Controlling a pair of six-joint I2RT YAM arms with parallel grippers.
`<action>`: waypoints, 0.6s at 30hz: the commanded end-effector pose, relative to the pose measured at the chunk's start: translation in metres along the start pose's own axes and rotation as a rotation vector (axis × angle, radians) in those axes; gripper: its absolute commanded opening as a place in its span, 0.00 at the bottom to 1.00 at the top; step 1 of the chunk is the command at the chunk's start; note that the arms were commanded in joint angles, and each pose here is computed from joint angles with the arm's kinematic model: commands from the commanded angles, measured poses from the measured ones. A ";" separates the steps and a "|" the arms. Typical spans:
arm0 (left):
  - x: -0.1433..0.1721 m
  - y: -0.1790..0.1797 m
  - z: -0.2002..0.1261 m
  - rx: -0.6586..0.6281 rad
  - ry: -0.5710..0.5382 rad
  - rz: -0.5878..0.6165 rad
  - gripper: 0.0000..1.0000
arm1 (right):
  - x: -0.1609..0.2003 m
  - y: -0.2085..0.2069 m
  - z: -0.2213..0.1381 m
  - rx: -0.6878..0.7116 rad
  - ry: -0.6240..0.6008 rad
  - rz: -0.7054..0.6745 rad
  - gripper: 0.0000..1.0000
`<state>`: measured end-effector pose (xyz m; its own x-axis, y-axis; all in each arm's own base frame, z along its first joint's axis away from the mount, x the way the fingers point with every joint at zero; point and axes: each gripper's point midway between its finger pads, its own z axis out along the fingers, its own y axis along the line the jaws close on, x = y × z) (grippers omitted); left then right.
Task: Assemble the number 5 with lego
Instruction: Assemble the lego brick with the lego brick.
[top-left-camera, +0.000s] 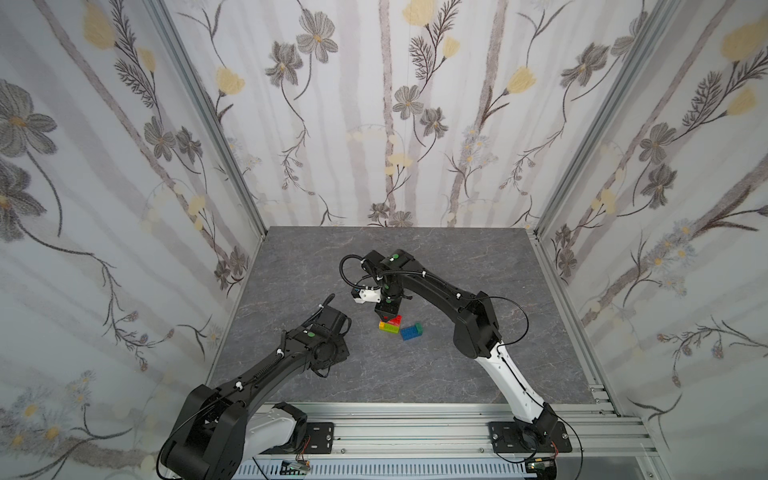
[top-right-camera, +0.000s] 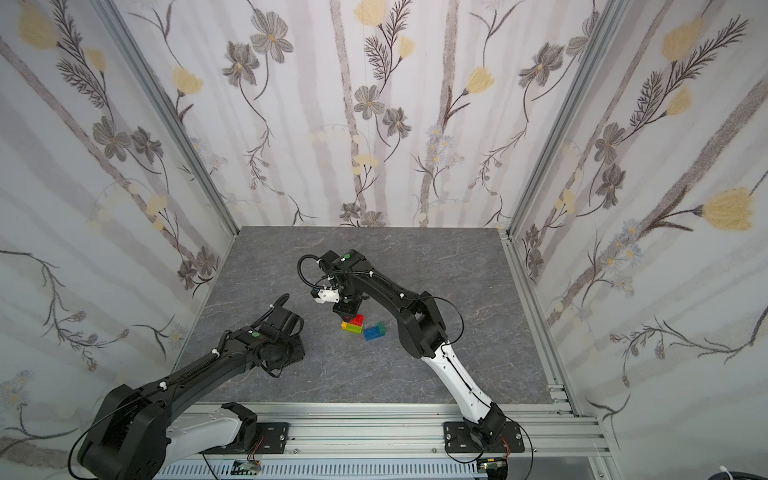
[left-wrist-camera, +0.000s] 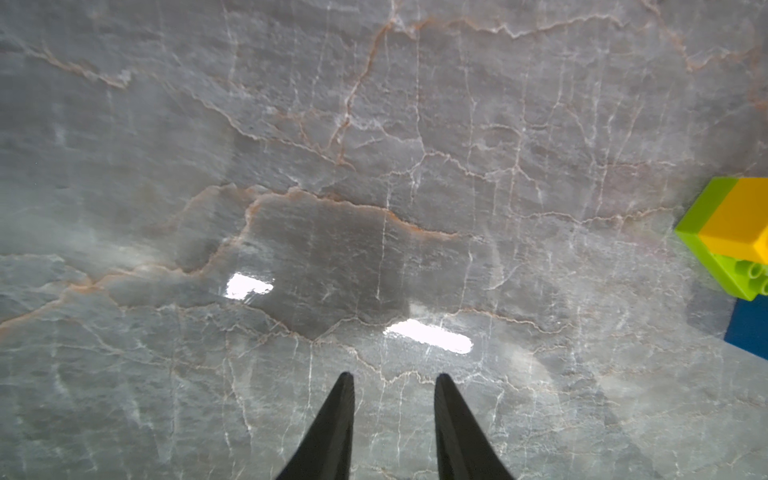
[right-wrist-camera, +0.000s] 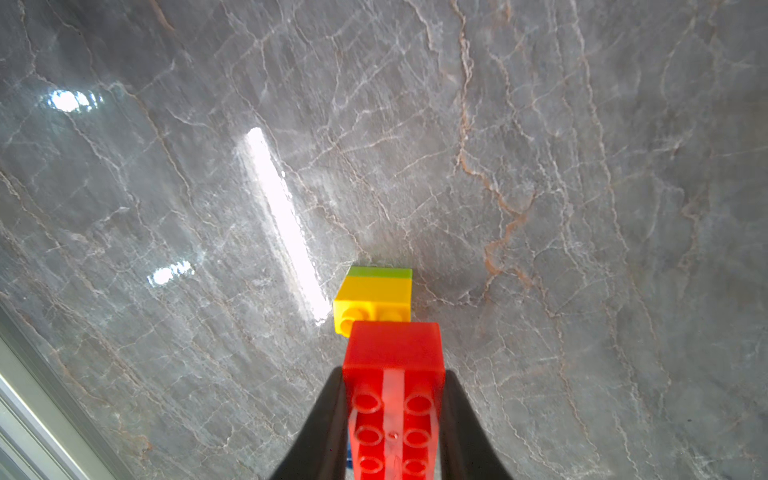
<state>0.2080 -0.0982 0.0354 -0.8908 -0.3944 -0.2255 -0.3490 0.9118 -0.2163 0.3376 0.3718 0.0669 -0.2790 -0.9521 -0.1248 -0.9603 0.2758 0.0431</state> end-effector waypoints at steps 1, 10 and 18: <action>0.002 0.003 0.000 -0.005 0.006 -0.011 0.34 | 0.007 0.002 0.000 0.000 0.035 -0.018 0.14; 0.006 0.006 0.001 -0.004 0.007 -0.017 0.34 | 0.004 0.010 0.004 -0.035 0.031 -0.019 0.13; 0.006 0.007 0.001 -0.006 0.007 -0.019 0.34 | 0.007 0.014 0.005 -0.055 0.041 -0.019 0.13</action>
<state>0.2020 -0.0964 0.0324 -0.8899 -0.4006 -0.2181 -0.3546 0.9084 -0.2215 0.3315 0.3748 0.0623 -0.2716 -0.9559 -0.1115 -0.9620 0.2664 0.0597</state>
